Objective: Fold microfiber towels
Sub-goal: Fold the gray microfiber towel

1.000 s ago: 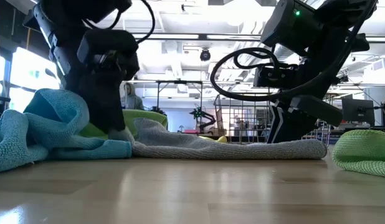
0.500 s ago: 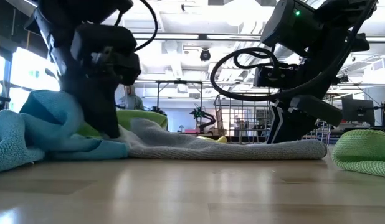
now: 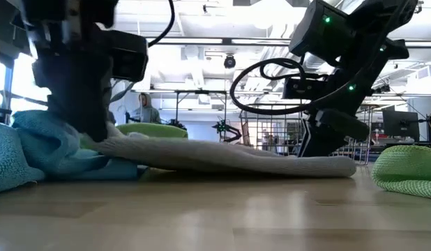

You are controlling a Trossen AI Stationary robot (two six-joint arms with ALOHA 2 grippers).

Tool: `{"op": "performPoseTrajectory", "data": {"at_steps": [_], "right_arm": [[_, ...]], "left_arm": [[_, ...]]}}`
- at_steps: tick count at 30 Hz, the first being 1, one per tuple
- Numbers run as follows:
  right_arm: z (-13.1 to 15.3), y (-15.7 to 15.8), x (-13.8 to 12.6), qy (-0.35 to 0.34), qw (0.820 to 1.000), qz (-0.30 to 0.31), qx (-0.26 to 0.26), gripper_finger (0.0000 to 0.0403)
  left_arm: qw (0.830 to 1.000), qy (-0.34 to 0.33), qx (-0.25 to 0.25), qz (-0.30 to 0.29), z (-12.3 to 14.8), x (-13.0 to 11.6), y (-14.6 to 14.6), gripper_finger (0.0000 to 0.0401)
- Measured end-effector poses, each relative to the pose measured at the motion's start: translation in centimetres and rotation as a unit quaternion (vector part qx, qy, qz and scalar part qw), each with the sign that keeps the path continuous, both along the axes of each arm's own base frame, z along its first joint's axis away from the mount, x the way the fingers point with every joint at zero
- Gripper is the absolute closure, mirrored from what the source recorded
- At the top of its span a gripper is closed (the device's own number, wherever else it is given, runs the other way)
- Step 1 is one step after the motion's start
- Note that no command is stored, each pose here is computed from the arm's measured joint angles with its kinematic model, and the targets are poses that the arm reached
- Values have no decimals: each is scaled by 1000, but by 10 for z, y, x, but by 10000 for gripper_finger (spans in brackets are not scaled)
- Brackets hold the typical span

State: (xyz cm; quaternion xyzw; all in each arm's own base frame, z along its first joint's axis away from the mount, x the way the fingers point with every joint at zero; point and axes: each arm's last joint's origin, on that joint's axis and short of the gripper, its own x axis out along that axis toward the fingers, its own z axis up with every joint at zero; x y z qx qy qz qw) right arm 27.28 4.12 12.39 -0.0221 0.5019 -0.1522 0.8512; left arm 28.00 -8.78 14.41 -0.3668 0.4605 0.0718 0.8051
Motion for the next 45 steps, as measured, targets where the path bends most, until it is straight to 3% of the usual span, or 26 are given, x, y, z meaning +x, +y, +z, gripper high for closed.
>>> {"op": "performPoseTrajectory", "data": {"at_steps": [8,12,19,25,31,40,45], "right_arm": [[0,-7,1,3,1000,-8,-3,286],[0,-6,0,7,1000,0,-4,286],[0,-2,0,9,1000,14,-4,286],[2,-2,-1,24,1000,15,-4,286],[22,6,8,55,998,24,-16,286],[26,33,6,38,999,31,11,286],[19,44,-1,12,999,2,39,286]], "left_arm": [[1000,-4,-2,-14,1,-2,-7,398],[999,-13,26,-23,1,-1,-5,387],[998,-20,53,-18,0,2,4,332],[996,-29,63,-49,3,4,12,275],[994,-22,79,-75,19,9,29,253],[970,-39,206,-122,25,14,43,252],[964,-41,232,-119,25,15,44,252]]}}
